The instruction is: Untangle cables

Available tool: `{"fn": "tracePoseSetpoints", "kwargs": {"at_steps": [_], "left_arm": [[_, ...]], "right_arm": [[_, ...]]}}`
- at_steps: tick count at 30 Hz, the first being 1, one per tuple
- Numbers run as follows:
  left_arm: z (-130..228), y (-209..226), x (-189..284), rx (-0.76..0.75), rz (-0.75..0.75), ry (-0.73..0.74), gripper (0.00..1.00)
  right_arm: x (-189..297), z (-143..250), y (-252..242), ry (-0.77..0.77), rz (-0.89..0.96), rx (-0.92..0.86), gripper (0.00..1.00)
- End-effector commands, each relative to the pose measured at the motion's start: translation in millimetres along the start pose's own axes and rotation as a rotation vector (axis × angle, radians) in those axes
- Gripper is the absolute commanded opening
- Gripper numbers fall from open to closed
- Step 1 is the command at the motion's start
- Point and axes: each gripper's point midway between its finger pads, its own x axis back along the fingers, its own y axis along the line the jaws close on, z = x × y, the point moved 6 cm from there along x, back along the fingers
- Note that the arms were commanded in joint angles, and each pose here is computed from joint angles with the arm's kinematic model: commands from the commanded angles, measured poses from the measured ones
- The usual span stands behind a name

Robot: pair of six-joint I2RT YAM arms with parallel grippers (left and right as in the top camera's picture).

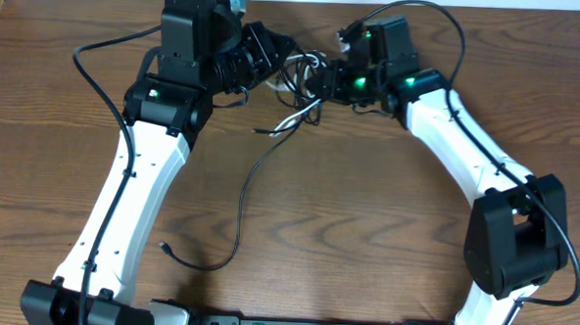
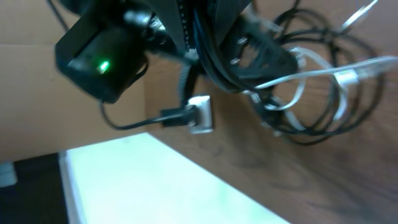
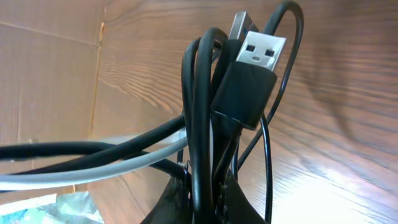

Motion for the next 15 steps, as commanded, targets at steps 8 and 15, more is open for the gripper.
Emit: {"fn": "tracePoseSetpoints", "kwargs": {"at_steps": [8,15], "left_arm": [[-12,11,7,-0.060,-0.119,-0.101,0.08],[-7,18,8,-0.081,-0.162,-0.080,0.08]], "right_arm": [[37,-15,-36,-0.030,0.092,0.014,0.01],[76,-24,-46,-0.092,0.181,0.021,0.01]]}}
